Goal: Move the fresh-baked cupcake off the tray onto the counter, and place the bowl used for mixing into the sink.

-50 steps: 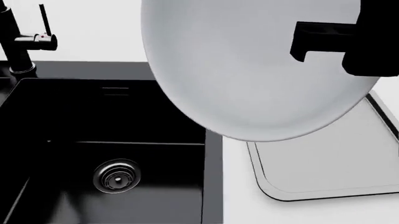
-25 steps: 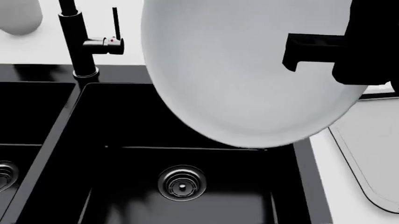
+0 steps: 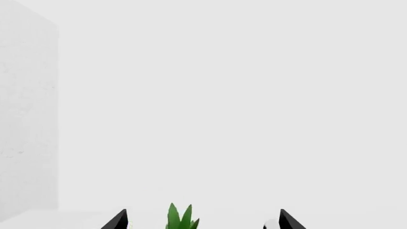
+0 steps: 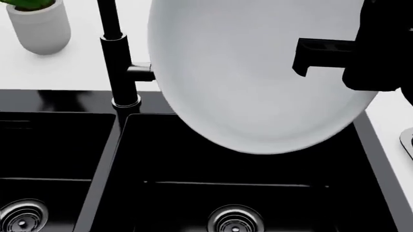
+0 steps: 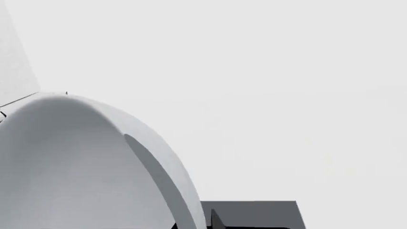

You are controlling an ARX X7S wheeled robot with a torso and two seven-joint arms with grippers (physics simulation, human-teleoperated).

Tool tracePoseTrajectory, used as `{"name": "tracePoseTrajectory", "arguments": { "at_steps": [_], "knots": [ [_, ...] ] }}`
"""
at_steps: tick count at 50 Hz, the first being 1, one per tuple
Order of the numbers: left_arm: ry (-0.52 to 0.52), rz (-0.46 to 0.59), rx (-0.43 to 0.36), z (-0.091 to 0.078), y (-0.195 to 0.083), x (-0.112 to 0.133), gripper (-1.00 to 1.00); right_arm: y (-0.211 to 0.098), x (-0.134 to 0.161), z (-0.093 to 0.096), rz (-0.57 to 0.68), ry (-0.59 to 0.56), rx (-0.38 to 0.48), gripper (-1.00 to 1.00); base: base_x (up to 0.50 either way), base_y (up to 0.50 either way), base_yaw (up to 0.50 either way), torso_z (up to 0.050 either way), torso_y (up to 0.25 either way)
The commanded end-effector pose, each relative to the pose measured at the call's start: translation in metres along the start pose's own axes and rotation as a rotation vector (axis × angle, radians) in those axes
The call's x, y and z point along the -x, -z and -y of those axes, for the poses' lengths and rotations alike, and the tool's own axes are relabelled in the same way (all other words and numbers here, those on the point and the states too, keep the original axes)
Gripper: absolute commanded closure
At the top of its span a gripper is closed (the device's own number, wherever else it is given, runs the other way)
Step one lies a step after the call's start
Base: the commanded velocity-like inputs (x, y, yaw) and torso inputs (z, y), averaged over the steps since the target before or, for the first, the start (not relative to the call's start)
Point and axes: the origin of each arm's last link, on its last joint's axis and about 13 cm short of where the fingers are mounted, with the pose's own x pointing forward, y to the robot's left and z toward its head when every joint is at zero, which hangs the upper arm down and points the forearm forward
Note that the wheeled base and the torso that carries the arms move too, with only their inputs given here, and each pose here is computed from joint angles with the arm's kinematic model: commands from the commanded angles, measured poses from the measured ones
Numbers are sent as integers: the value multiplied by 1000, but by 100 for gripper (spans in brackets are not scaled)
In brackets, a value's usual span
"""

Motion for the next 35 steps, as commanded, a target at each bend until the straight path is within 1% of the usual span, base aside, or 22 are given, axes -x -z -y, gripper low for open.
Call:
{"name": "tracePoseTrajectory", "arguments": {
  "at_steps": [1,5,9,19,23,24,25,29,30,31,32,33,35],
  "knots": [
    [6,3,-1,0,-1,1,-100,-2,0,2,25,12,-9,100,312,75,0,0,0],
    [5,3,1,0,-1,1,-100,-2,1,3,27,17,-19,100,321,59,0,0,0],
    [5,3,-2,0,-1,1,-100,-1,1,2,25,12,-4,100,329,48,0,0,3],
    [3,4,-1,0,-2,1,-100,-1,0,3,25,13,-8,100,339,173,0,0,1],
    [6,10,-1,1,-4,1,-100,1,-1,3,17,10,-14,100,344,186,0,0,0],
    [5,9,0,1,-3,1,-100,2,-2,3,-7,2,-12,100,340,183,0,0,0],
    [5,8,0,1,-3,1,-100,3,-3,4,-5,-12,-46,100,0,0,0,0,0],
    [6,8,2,1,-3,0,-100,18,-15,6,-105,-49,-88,100,0,0,0,0,0],
    [7,8,0,1,-3,0,-100,22,-19,6,-132,-66,-131,100,0,0,0,0,10],
    [6,8,2,0,-3,1,-100,26,-24,7,-160,-86,-147,100,0,0,0,0,0],
    [4,9,0,0,-3,1,-100,28,-27,8,-173,-88,-188,100,0,0,0,0,0],
    [5,9,2,0,-3,1,-100,31,-29,8,-190,-99,-194,100,0,0,0,0,0],
    [6,8,2,1,-3,0,-100,38,-34,11,-225,-108,-249,100,0,0,0,0,0]
  ]
}}
